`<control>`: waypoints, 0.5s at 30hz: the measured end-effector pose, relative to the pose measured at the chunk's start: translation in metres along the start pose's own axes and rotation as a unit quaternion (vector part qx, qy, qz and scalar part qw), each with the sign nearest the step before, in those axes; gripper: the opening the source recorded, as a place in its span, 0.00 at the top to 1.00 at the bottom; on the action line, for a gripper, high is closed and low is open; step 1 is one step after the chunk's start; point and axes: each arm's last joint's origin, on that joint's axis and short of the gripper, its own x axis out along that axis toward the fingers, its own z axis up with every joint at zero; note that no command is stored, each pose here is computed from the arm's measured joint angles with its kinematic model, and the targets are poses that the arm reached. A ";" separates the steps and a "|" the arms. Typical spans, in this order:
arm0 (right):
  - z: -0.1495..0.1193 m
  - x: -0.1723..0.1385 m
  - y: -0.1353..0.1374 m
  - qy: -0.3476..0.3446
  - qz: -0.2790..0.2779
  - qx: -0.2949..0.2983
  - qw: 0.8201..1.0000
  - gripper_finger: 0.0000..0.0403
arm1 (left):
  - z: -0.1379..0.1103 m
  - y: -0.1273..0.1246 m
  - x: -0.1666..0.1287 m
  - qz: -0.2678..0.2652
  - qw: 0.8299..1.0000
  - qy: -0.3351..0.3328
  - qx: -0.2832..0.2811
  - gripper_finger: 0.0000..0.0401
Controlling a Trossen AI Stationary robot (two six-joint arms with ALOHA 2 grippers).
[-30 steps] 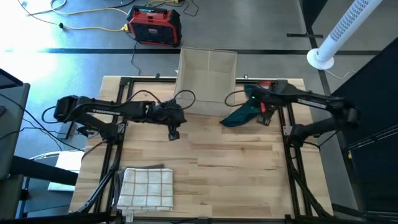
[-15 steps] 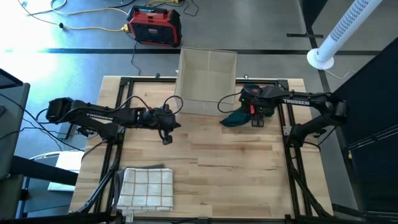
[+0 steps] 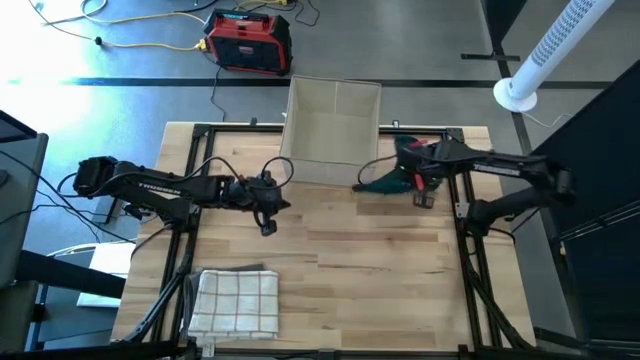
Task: Fold towel
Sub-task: Fold the green towel
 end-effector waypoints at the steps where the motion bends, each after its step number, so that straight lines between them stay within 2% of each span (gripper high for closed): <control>1: -0.005 -0.007 0.006 0.006 0.021 0.006 1.000 1.00 | 0.000 0.000 0.000 0.000 1.000 0.000 0.000 1.00; 5: -0.013 -0.029 0.035 -0.005 0.127 0.016 0.992 1.00 | 0.000 0.000 0.000 0.001 1.000 0.000 -0.001 1.00; 9: -0.011 -0.049 0.066 -0.059 0.203 -0.030 0.977 1.00 | 0.000 0.000 0.000 0.002 1.000 -0.003 -0.014 1.00; 12: -0.003 -0.072 0.076 -0.156 0.207 -0.075 0.963 1.00 | 0.002 0.000 0.000 0.007 1.000 -0.011 -0.015 1.00; 15: 0.003 -0.099 0.083 -0.255 0.204 -0.111 0.939 1.00 | 0.004 0.001 0.000 0.012 1.000 -0.021 -0.017 1.00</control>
